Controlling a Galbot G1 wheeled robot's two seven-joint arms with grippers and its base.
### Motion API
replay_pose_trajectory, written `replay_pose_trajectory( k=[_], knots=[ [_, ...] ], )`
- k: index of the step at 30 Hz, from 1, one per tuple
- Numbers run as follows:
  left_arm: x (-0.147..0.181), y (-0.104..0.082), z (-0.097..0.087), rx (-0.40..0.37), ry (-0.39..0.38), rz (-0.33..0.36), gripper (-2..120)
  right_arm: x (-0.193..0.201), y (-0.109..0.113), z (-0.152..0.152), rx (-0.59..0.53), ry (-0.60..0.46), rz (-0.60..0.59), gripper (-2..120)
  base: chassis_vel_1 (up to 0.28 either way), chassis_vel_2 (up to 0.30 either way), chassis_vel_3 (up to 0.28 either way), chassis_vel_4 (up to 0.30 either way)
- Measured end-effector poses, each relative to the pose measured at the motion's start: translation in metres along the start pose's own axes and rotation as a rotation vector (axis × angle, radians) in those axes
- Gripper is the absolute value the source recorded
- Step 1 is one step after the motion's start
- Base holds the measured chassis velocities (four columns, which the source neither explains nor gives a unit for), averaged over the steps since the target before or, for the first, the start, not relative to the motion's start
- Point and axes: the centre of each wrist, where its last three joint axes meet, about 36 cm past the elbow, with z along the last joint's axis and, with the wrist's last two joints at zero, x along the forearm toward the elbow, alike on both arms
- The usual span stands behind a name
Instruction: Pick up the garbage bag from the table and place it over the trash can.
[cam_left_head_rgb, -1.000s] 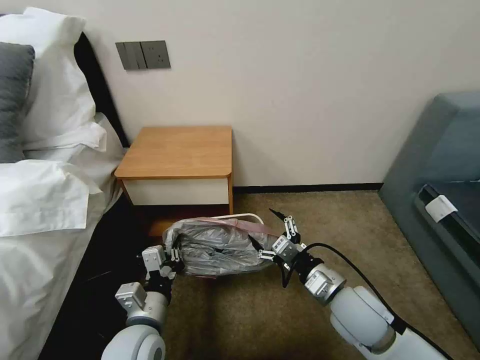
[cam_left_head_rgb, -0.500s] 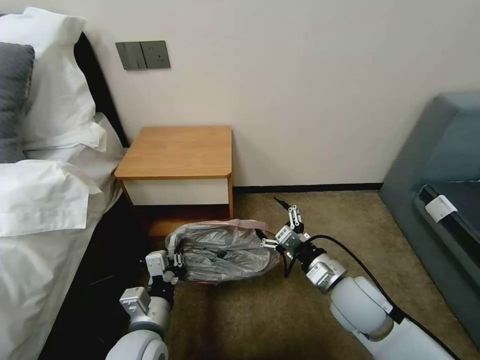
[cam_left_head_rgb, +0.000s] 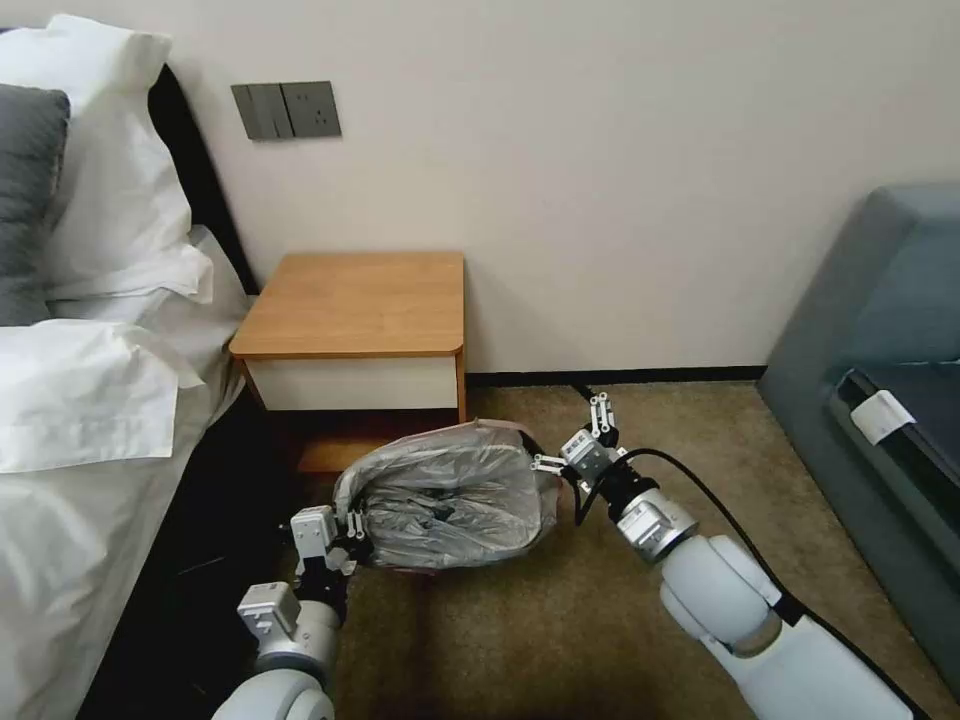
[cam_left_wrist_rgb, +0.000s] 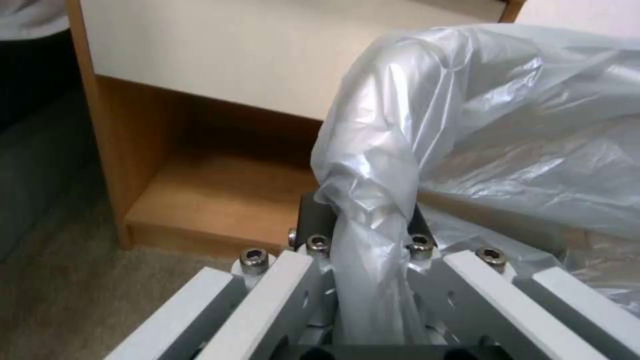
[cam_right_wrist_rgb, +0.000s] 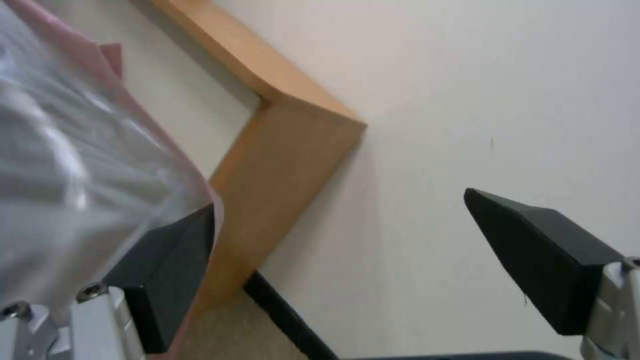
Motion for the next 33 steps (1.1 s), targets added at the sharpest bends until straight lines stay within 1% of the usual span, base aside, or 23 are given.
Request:
replay_pose_trajectory(
  k=[3,6,7,9,13,16,17,18,19,20,21,22,23,24,25,26,27,28,29,30,31,33],
  knots=[
    [0.001,-0.001,-0.004,0.014,-0.016,0.006,4,0.002,-0.003,0.005,-0.009,0.016,0.005,93,0.0,0.0,0.0,0.0],
    [0.002,-0.003,-0.011,0.052,-0.035,0.017,4,0.005,-0.004,0.009,-0.021,0.031,0.007,95,0.0,0.0,0.0,0.0],
    [0.002,-0.003,-0.011,0.052,-0.035,0.017,4,0.005,-0.004,0.009,-0.021,0.031,0.007,95,0.0,0.0,0.0,0.0],
    [0.004,-0.004,-0.016,0.088,-0.047,0.026,4,0.006,-0.003,0.01,-0.036,0.036,0.018,95,0.0,0.0,0.0,0.0],
    [0.004,-0.003,-0.017,0.094,-0.05,0.025,4,0.007,-0.003,0.009,-0.047,0.037,0.028,96,0.0,0.0,0.0,0.0],
    [0.001,0.002,-0.018,0.102,-0.057,0.014,4,0.01,-0.005,0.006,-0.101,0.037,0.087,96,0.0,0.0,0.0,0.0],
    [-0.001,0.006,-0.016,0.106,-0.056,0.006,4,0.013,-0.005,0.003,-0.144,0.037,0.121,96,0.0,0.0,0.0,0.0],
    [-0.001,0.006,-0.016,0.106,-0.056,0.006,4,0.013,-0.005,0.003,-0.144,0.037,0.121,96,0.0,0.0,0.0,0.0],
    [-0.003,0.008,-0.012,0.113,-0.049,0.003,4,0.016,-0.007,0.0,-0.196,0.036,0.155,96,0.0,0.0,0.0,0.0],
    [-0.004,0.01,-0.009,0.121,-0.041,0.0,4,0.02,-0.007,-0.004,-0.271,0.042,0.195,97,0.0,0.0,0.0,0.0],
    [-0.005,0.011,-0.006,0.128,-0.036,-0.001,4,0.022,-0.006,-0.009,-0.372,0.046,0.223,97,0.0,0.0,0.0,0.0],
    [-0.006,0.012,-0.005,0.138,-0.033,-0.001,4,0.025,-0.004,-0.015,-0.51,0.054,0.241,98,0.0,0.0,0.0,0.0],
    [-0.006,0.012,-0.005,0.138,-0.033,-0.001,4,0.025,-0.004,-0.015,-0.51,0.054,0.241,98,0.0,0.0,0.0,0.0],
    [-0.006,0.012,-0.005,0.151,-0.033,0.001,4,0.027,-0.002,-0.021,-0.616,0.072,0.253,99,0.0,0.0,0.0,0.0],
    [-0.006,0.012,-0.005,0.151,-0.033,0.001,4,0.027,-0.002,-0.021,-0.616,0.072,0.253,99,0.0,0.0,0.0,0.0],
    [-0.007,0.012,-0.006,0.17,-0.031,0.006,4,0.03,-0.001,-0.032,-0.784,0.115,0.275,98,0.0,0.0,0.0,0.0],
    [-0.008,0.012,-0.007,0.182,-0.03,0.008,4,0.032,-0.003,-0.041,-0.921,0.156,0.295,98,0.0,0.0,0.0,0.0],
    [-0.008,0.012,-0.007,0.186,-0.029,0.009,4,0.033,-0.004,-0.044,-0.956,0.17,0.301,98,0.0,0.0,0.0,0.0],
    [-0.009,0.012,-0.008,0.197,-0.028,0.011,4,0.034,-0.008,-0.05,-1.058,0.212,0.312,95,0.0,0.0,0.0,0.0],
    [-0.009,0.012,-0.008,0.197,-0.028,0.011,4,0.034,-0.008,-0.05,-1.058,0.212,0.312,95,0.0,0.0,0.0,0.0],
    [-0.01,0.012,-0.009,0.211,-0.027,0.015,4,0.035,-0.016,-0.056,-1.223,0.295,0.317,92,0.0,0.0,0.0,0.0],
    [-0.012,0.012,-0.01,0.231,-0.028,0.02,4,0.032,-0.014,-0.054,-1.388,0.347,0.303,87,0.0,0.0,0.0,0.0]
  ],
)
